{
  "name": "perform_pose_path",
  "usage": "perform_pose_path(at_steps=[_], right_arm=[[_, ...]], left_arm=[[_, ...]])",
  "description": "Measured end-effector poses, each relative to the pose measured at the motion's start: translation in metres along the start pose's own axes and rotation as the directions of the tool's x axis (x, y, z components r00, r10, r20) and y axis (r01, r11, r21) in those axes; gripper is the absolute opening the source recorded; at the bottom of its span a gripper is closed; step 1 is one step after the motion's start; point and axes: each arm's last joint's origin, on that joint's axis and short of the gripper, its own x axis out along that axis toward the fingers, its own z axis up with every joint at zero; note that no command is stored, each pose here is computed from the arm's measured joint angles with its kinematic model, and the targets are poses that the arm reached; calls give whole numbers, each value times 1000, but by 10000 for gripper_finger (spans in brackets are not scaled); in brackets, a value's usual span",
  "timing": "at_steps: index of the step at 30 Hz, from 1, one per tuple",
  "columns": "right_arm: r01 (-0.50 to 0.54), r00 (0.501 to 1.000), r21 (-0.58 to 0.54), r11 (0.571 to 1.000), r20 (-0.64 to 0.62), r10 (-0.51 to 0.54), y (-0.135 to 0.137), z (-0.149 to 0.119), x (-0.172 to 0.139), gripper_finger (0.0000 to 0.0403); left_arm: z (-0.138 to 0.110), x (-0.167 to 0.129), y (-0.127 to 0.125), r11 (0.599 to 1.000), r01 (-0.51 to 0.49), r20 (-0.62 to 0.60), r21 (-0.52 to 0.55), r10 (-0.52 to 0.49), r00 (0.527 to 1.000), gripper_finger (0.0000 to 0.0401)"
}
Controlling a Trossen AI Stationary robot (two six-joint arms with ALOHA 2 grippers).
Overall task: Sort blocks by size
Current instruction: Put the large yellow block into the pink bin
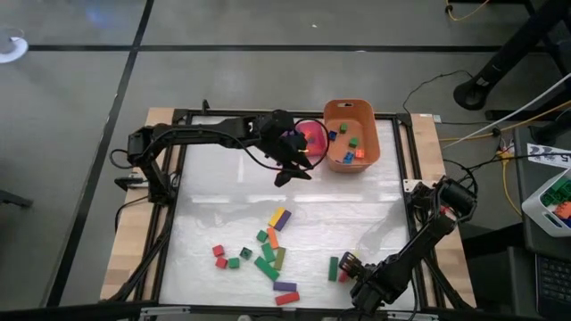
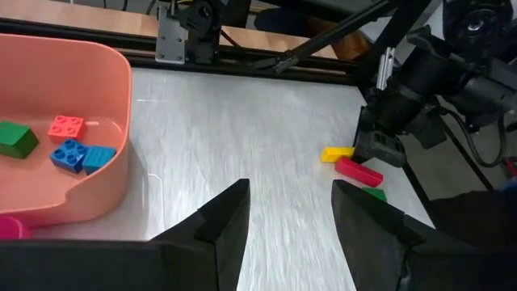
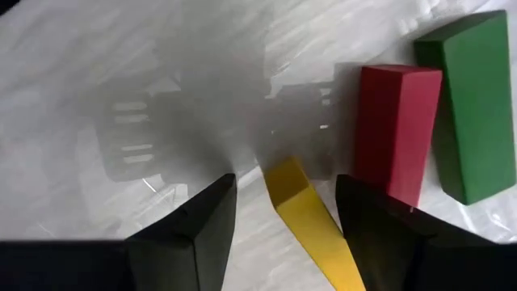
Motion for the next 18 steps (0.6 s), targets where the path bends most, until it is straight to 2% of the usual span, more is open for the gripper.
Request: perform_pose_path(at_steps=[3,13,18], right_arm=[[0,1000,-14,1000,-11,0,0,-1,0,190],[39,998,-24,999,-42,-40,1,-9,7,75],[43,998,-14,999,-35,-44,-2,-9,7,60]], left_arm=[[0,-1,-1,1000,1,1,2,-1,1000,156],[6,-24,-26,999,28,-18,18,-28,999,133],[8,-36,-44,998,51,-23,25,-51,998,123]])
